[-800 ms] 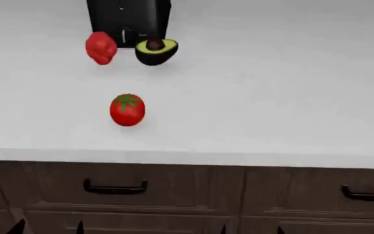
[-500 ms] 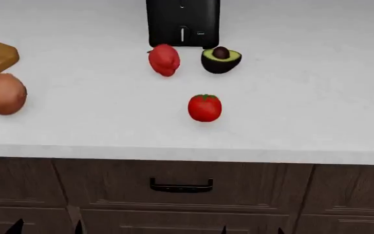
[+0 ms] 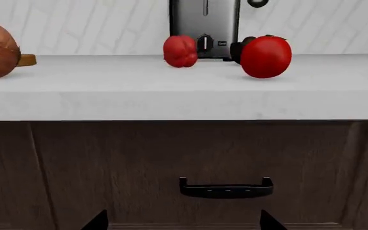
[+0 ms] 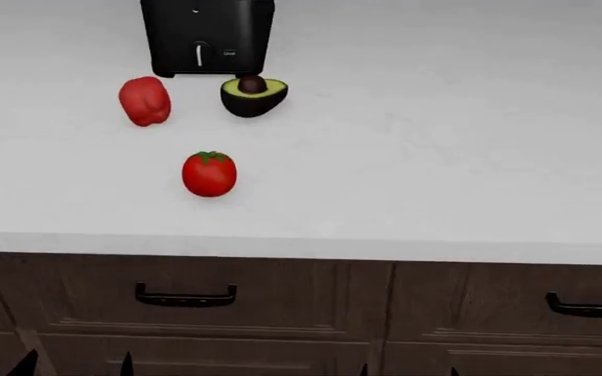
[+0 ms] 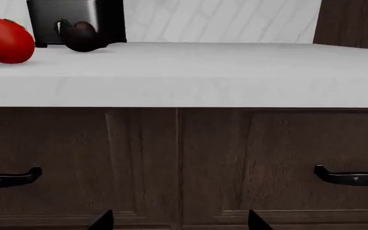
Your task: Place the avocado, onion, tomato and bell pepper on the cutting board.
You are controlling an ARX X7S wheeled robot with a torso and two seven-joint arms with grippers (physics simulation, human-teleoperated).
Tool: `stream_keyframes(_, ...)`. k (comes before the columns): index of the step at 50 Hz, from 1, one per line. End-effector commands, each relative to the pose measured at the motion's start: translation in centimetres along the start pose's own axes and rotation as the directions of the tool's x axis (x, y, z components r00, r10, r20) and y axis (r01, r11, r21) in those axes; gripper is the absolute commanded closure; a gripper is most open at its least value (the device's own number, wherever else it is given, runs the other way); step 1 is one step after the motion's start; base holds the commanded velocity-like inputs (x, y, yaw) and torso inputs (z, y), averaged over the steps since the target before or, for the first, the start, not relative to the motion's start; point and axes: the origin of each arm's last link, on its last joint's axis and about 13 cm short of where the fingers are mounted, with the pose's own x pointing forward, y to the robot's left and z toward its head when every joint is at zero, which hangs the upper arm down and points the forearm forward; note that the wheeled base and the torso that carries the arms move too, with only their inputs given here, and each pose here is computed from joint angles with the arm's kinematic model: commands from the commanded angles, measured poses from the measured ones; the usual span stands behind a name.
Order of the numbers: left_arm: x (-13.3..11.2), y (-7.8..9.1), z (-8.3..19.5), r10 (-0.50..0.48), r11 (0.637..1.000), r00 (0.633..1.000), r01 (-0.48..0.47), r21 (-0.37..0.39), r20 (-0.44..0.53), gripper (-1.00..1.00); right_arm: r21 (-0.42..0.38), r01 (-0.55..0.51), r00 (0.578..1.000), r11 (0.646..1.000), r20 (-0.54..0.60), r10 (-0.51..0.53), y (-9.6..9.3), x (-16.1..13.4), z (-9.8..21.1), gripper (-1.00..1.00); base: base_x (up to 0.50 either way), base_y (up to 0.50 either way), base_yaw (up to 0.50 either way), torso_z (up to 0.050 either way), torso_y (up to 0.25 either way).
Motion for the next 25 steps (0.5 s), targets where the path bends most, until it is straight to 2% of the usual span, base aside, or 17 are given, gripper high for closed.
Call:
stream_keyframes(1,0.0,0.0,0.1,-0.006,1.000,1.000,0.006,0.007,0.002,-1.00,-0.020,0.004,1.000,1.000,0.005,-0.004,0.1,0.0,0.1,-1.00,0.00,0.00,0.00,0.000,0.000)
stream_keyframes(5,-0.1,0.1,0.3,-0.002,1.000,1.000,0.002,0.010,0.003,-1.00,-0.011,0.006,1.000,1.000,0.012,-0.006,0.0,0.0,0.4,-1.00,0.00,0.00,0.00,0.000,0.000)
stream_keyframes(7,-0.2,0.1,0.5,-0.009,1.000,1.000,0.009,0.019,0.000,-1.00,-0.039,-0.002,1.000,0.999,0.027,0.003,0.0,-0.1,0.8,-1.00,0.00,0.00,0.00,0.000,0.000)
stream_keyframes(11,-0.4,0.1,1.7,-0.022,0.999,1.000,0.022,0.046,0.008,-1.00,-0.046,0.005,0.999,0.999,0.053,-0.002,-0.3,-0.1,2.9,-1.00,0.00,0.00,0.00,0.000,0.000)
stream_keyframes(18,-0.7,0.3,4.9,-0.038,0.997,0.997,0.034,0.063,0.061,-1.00,-0.094,-0.003,0.996,0.996,0.093,0.011,-0.7,0.1,6.2,-1.00,0.00,0.00,0.00,0.000,0.000)
stream_keyframes(21,-0.1,0.3,6.2,-0.057,0.996,0.995,0.051,0.073,0.080,-1.00,-0.148,0.000,0.997,0.989,0.080,0.012,-0.6,0.2,7.3,-1.00,0.00,0.00,0.00,0.000,0.000)
stream_keyframes(25,0.5,0.2,8.1,-0.076,0.993,0.993,0.068,0.095,0.092,-1.00,-0.160,0.011,0.993,0.987,0.119,0.009,-0.8,0.3,9.3,-1.00,0.00,0.00,0.00,0.000,0.000)
